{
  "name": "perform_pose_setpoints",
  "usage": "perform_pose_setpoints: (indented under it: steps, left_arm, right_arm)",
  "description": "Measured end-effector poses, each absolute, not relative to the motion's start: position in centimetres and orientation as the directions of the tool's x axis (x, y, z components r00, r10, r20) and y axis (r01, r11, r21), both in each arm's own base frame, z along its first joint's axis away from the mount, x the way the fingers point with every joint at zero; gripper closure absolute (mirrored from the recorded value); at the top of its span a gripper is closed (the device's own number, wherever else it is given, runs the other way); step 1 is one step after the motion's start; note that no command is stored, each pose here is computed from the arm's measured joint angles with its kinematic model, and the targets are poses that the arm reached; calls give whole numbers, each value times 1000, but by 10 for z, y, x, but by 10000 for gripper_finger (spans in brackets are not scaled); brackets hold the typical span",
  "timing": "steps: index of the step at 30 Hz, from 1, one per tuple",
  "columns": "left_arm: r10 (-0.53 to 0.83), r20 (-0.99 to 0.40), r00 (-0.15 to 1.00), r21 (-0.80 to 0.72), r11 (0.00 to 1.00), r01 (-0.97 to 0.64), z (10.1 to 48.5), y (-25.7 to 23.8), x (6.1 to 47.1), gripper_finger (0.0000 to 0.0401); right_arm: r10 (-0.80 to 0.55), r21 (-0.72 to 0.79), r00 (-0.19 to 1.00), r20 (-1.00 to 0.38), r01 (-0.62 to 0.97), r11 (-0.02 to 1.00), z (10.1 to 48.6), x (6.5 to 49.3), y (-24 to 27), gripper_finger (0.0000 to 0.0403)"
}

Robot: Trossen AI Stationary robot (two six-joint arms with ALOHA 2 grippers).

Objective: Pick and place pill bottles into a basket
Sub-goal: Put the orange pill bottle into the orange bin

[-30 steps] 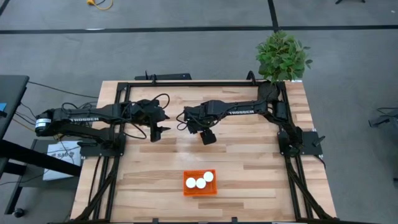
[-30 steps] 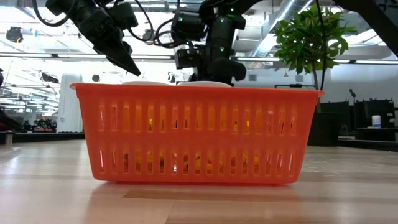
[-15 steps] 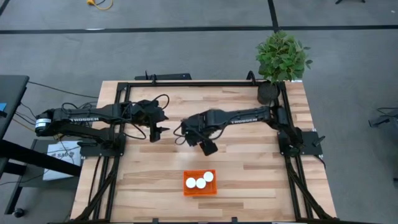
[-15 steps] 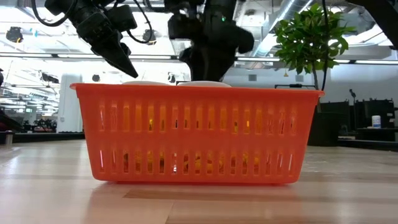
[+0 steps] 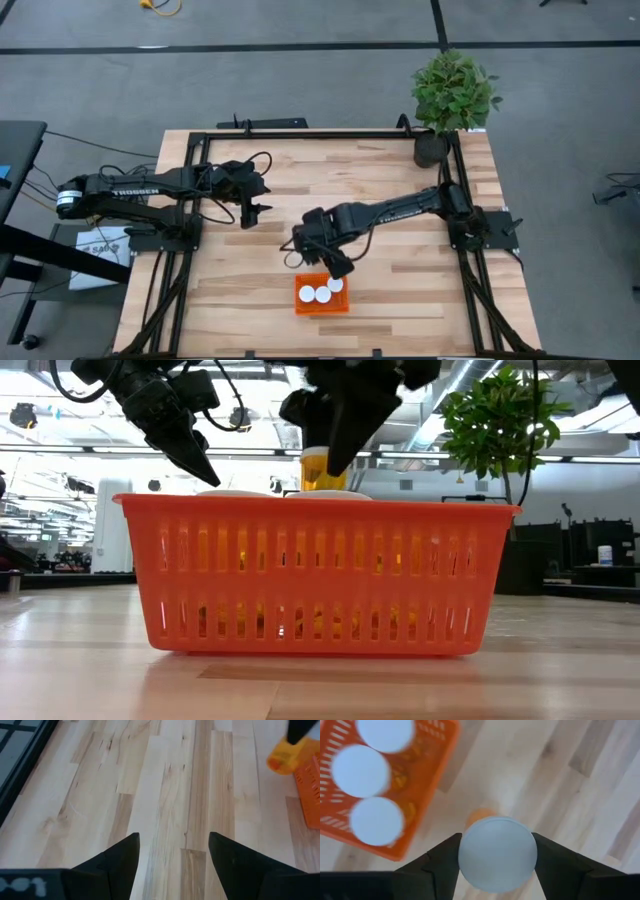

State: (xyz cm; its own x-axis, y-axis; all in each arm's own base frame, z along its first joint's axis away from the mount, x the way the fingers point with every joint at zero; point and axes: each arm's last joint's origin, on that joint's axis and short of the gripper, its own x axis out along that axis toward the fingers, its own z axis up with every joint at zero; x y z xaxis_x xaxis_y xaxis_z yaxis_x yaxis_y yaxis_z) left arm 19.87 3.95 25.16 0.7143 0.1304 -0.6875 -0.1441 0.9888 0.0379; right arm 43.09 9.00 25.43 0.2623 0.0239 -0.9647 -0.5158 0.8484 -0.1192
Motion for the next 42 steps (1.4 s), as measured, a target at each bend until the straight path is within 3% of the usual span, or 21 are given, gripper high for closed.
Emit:
perform_pose_setpoints:
  steps: [4, 11, 18, 30, 35, 42]
  left_arm:
    - [130, -687, 715, 37, 989, -144, 252, 40, 199, 172]
    - [130, -687, 715, 38, 989, -144, 252, 40, 199, 172]
    - [131, -687, 715, 38, 989, -145, 252, 40, 199, 172]
    - [131, -687, 715, 36, 989, -147, 252, 40, 199, 172]
    - [131, -687, 715, 35, 988, -147, 252, 39, 199, 172]
    - [130, -689, 713, 29, 988, -152, 251, 39, 199, 172]
  right_arm:
    - [34, -109, 261, -965, -512, 852, 254, 427, 107, 181]
    - [52, -97, 264, -963, -520, 848, 254, 420, 132, 204]
    - [67, -90, 271, -960, -529, 844, 254, 417, 147, 178]
    - [163, -75, 369, -915, -551, 831, 259, 426, 157, 197]
    - [161, -77, 364, -917, -559, 826, 256, 427, 157, 180]
    - [147, -79, 339, -929, -570, 818, 243, 431, 158, 200]
